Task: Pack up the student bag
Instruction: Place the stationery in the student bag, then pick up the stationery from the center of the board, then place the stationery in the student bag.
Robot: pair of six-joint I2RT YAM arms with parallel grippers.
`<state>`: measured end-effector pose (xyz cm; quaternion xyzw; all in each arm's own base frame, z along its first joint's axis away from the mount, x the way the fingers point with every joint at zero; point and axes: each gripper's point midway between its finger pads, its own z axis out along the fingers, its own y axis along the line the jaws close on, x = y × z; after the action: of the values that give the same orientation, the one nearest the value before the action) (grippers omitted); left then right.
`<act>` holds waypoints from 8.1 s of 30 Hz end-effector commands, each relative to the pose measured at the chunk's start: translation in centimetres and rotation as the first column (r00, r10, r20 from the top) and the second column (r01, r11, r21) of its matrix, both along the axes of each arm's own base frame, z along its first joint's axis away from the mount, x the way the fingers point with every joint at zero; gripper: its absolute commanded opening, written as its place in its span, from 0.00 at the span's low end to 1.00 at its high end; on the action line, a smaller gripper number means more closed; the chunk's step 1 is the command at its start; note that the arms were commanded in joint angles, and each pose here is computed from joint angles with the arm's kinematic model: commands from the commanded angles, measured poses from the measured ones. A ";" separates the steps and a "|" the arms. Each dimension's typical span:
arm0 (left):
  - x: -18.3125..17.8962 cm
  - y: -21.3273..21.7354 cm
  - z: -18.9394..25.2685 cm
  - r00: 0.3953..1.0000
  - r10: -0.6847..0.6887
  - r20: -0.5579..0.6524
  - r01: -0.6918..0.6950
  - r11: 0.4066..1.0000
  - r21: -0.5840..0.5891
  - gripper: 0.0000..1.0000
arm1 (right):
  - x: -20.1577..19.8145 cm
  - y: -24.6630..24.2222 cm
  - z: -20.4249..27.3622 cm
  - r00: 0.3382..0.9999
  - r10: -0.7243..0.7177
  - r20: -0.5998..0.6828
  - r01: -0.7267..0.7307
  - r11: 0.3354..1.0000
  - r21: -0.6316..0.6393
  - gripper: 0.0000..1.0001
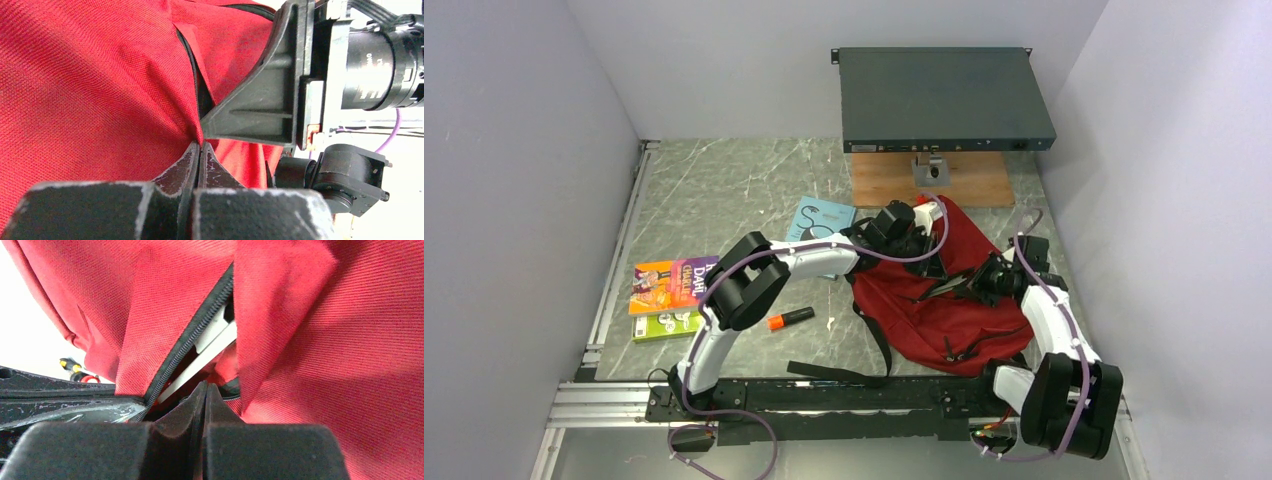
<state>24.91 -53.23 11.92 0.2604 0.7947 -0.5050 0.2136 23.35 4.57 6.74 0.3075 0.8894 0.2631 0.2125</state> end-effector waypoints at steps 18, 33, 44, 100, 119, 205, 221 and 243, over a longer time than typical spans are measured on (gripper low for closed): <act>-0.9 -1.3 3.1 0.997 -0.044 -0.067 0.040 0.997 -0.066 0.00 | 8.6 -0.9 4.2 0.867 0.010 0.497 0.110 0.971 -0.211 0.11; -1.6 3.2 8.7 1.000 -0.027 0.011 0.028 0.999 -0.039 0.60 | 1.5 -0.5 7.1 0.944 0.069 0.322 0.036 0.950 -0.310 0.34; -4.8 18.9 10.9 0.949 0.204 0.240 -0.230 0.969 0.085 0.76 | 1.6 12.5 13.9 0.667 0.578 0.470 -0.335 0.797 -0.503 0.59; -7.9 43.9 13.4 0.479 0.746 0.462 -0.843 0.537 0.007 1.00 | -3.3 35.5 -3.2 -0.131 0.963 0.236 -0.559 0.124 -0.820 0.21; -6.0 38.6 12.1 0.561 0.736 0.380 -0.796 0.605 0.004 1.00 | -3.6 19.4 7.9 0.728 0.646 0.229 -0.394 0.668 -0.631 0.00; -8.8 23.0 7.2 0.924 0.382 0.016 -0.382 0.924 0.005 0.91 | 2.0 2.7 1.5 0.936 0.011 0.353 0.063 0.978 -0.197 0.46; -9.1 21.5 6.8 0.942 0.335 0.004 -0.335 0.942 0.012 0.90 | 3.3 2.5 -1.2 0.940 0.038 0.339 0.034 0.978 -0.206 0.28; -6.4 8.8 -0.6 0.969 0.108 -0.222 -0.123 0.991 -0.052 0.57 | 6.5 1.6 2.5 0.853 -0.051 0.519 0.075 0.997 -0.025 0.00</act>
<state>18.56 -40.72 9.60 0.1385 0.8541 -0.4697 0.1755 27.85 6.12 5.41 0.2617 0.8395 0.2595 0.3992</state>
